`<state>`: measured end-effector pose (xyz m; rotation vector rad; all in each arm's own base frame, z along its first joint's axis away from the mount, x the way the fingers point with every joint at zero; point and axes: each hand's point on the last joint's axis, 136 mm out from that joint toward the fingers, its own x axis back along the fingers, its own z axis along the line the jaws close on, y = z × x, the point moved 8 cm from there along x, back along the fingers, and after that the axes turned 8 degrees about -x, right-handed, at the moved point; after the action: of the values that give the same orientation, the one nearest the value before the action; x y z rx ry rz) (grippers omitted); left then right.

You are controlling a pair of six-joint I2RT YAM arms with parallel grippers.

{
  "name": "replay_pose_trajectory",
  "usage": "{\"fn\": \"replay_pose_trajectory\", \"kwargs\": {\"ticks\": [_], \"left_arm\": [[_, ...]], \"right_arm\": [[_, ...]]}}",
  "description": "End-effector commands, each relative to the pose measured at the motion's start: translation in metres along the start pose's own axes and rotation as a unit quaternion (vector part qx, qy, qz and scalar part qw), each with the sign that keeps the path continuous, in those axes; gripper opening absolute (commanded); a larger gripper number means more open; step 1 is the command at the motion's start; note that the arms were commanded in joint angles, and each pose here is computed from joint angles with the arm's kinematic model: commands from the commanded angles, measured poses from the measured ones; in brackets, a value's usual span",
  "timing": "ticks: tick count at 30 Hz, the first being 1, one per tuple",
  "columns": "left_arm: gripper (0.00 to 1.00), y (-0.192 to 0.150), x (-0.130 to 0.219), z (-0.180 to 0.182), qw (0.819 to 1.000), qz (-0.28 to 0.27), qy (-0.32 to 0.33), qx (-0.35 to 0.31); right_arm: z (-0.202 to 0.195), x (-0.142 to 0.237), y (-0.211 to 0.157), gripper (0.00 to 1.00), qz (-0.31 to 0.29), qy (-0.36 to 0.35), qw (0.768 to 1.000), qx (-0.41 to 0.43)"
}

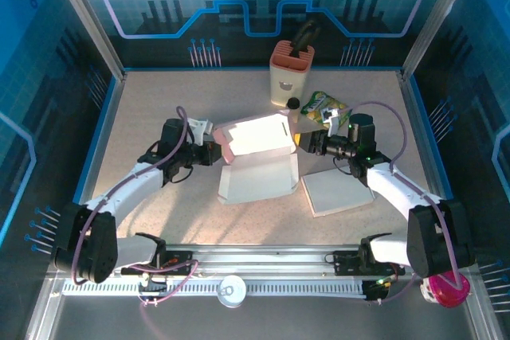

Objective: Fold the paper box

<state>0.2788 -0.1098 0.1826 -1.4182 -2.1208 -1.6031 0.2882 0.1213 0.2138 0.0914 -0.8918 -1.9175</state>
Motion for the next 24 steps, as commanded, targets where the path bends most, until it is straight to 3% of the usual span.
{"fn": "replay_pose_trajectory", "kwargs": {"ticks": [1, 3, 6, 11, 15, 19, 24], "left_arm": [[0.00, 0.011, 0.002, -0.004, 1.000, -0.004, -0.020, 0.007], [0.00, 0.010, 0.001, -0.001, 1.000, 0.000, -0.004, 0.011], [0.00, 0.006, 0.002, 0.007, 0.999, 0.008, 0.042, 0.019], [0.00, -0.007, 0.003, 0.009, 0.993, -0.012, 0.113, 0.012], [0.00, -0.017, 0.003, 0.005, 0.985, -0.036, 0.167, 0.002], [0.00, -0.030, 0.004, 0.004, 0.976, -0.052, 0.212, -0.003], [0.00, -0.046, 0.006, 0.004, 0.971, -0.061, 0.232, 0.003]], "right_arm": [[0.006, 0.007, 0.011, 0.45, -0.020, 0.011, 0.999, 0.030], [0.005, 0.013, 0.011, 0.47, -0.040, -0.017, 0.999, 0.023], [0.001, 0.031, 0.012, 0.48, -0.087, -0.114, 0.989, -0.039], [0.048, 0.036, -0.007, 0.51, -0.164, -0.135, 0.973, -0.087], [0.090, 0.005, -0.030, 0.56, -0.205, -0.092, 0.963, -0.148], [0.123, -0.043, -0.034, 0.56, -0.186, -0.063, 0.958, -0.209], [0.119, -0.098, -0.044, 0.56, -0.155, -0.051, 0.932, -0.323]]}}
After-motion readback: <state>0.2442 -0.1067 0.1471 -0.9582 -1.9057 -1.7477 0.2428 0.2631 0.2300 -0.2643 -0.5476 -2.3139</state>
